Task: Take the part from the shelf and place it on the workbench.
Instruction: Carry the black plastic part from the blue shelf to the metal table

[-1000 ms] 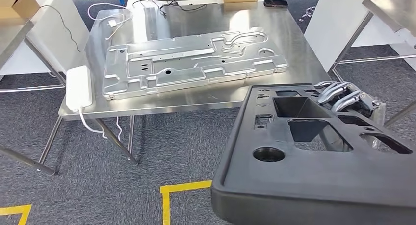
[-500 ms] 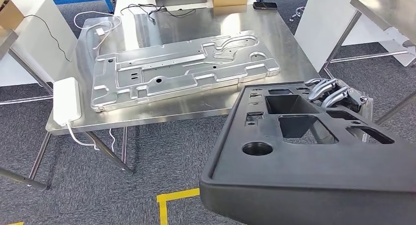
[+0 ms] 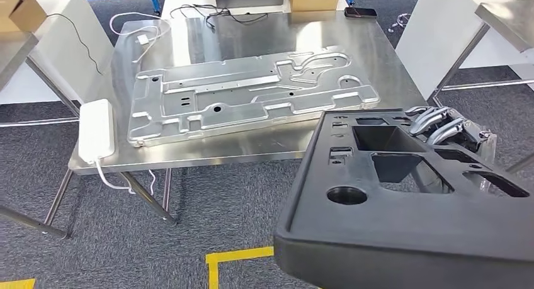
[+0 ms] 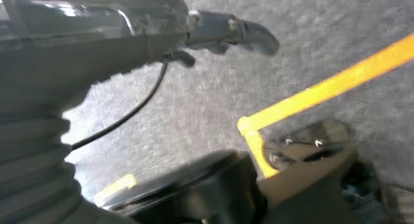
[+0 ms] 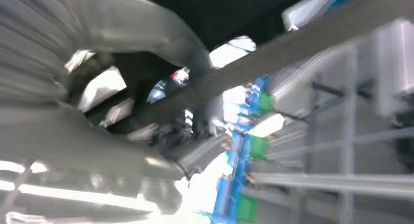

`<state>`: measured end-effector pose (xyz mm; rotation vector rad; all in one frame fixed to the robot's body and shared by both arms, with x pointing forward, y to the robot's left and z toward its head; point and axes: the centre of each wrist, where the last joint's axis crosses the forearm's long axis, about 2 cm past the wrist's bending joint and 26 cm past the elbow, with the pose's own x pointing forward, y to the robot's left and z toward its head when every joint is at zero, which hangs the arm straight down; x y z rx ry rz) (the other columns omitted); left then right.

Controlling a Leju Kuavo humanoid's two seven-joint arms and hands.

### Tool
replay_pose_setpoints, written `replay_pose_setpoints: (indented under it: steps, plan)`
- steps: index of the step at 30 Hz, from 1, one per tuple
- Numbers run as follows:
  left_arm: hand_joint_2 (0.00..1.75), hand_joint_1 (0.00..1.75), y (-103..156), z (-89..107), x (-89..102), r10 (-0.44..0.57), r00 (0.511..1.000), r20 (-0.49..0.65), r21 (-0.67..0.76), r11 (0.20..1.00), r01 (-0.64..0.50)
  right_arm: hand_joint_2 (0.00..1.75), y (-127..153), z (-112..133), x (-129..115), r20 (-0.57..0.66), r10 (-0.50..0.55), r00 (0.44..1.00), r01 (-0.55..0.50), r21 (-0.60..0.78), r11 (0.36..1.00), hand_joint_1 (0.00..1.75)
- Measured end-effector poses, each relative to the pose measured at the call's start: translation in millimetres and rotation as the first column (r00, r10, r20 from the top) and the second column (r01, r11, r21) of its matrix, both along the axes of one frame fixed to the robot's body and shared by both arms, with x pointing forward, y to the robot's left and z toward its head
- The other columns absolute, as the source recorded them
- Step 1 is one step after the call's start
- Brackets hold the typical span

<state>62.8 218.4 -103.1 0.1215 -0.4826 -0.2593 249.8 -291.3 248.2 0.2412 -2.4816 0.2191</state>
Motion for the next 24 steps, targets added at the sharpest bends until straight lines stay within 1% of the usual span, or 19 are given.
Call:
replay_pose_setpoints:
  steps: [5,10,15,24]
  plan:
    - [1.75,0.00,0,0.3,2.0,0.001,1.000,0.005,0.001,1.000,-0.001,1.75,0,0,0,0.001,0.000,1.000,0.000,0.001,1.000,1.75]
    - [1.75,0.00,0,1.8,11.4,0.005,1.000,0.025,0.001,1.000,-0.005,1.75,0,0,0,0.001,0.000,1.000,0.000,0.001,1.000,1.75]
    - [1.75,0.00,0,0.9,6.0,0.003,1.000,0.011,0.001,1.000,-0.003,1.75,0,1,0,0.002,0.001,1.000,-0.001,0.001,1.000,1.75]
    - [1.75,0.00,0,0.4,2.2,0.002,1.000,0.006,-0.001,1.000,-0.002,1.75,0,1,1,0.004,0.001,1.000,-0.001,0.000,1.000,1.75]
